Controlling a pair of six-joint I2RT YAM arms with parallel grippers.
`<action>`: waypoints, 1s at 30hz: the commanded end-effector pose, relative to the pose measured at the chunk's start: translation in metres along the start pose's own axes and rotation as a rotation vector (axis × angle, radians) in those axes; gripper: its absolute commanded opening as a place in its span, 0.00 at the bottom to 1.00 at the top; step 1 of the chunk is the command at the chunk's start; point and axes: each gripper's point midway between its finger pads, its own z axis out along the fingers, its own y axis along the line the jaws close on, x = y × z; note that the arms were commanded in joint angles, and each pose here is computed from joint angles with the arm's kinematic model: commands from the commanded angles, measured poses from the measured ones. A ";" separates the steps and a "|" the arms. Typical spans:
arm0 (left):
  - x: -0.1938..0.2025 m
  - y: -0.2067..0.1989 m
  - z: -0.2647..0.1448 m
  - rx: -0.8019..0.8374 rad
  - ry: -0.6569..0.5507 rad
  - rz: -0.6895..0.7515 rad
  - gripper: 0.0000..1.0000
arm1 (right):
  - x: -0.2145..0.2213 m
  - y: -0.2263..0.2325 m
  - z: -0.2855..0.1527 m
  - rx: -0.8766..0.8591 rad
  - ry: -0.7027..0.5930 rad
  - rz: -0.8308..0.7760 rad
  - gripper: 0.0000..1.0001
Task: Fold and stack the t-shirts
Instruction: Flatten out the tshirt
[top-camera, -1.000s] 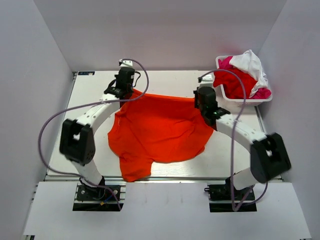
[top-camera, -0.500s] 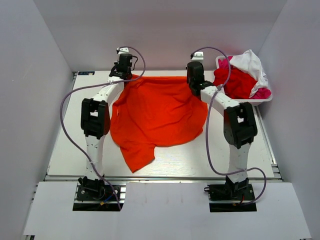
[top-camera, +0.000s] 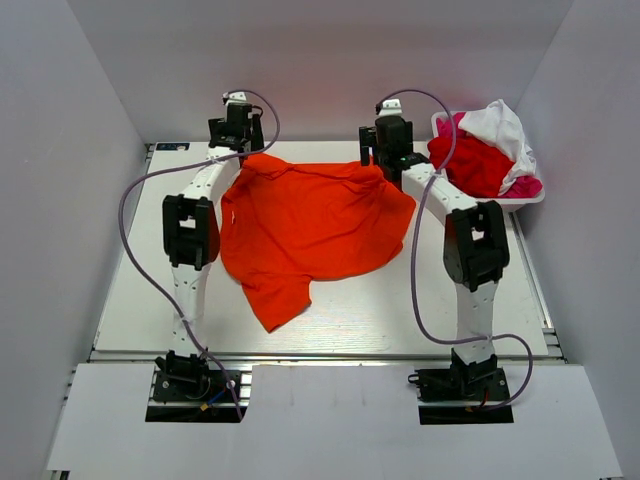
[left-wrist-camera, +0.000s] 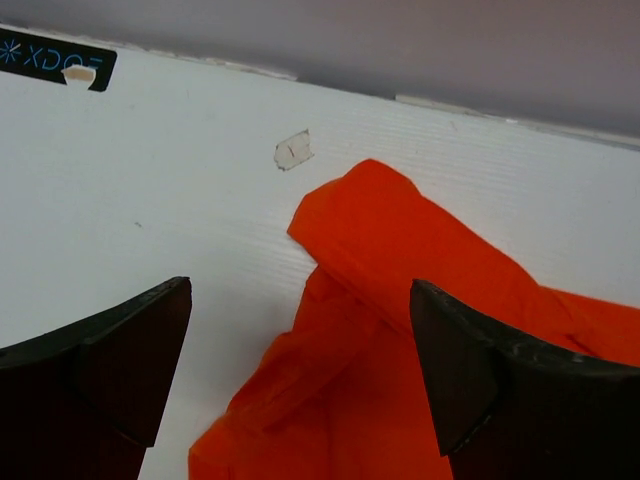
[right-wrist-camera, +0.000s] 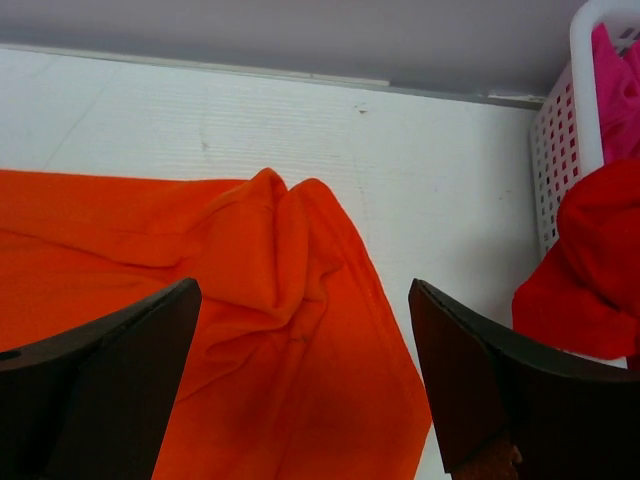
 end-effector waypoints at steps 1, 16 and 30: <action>-0.054 0.008 -0.058 0.062 -0.059 -0.018 1.00 | -0.041 -0.002 -0.043 -0.065 -0.069 0.028 0.90; 0.053 -0.004 -0.179 0.355 0.190 -0.025 1.00 | 0.044 -0.004 -0.120 -0.174 0.107 0.143 0.90; 0.181 -0.019 -0.261 0.531 0.416 -0.054 1.00 | 0.126 -0.008 -0.162 -0.211 0.250 0.185 0.90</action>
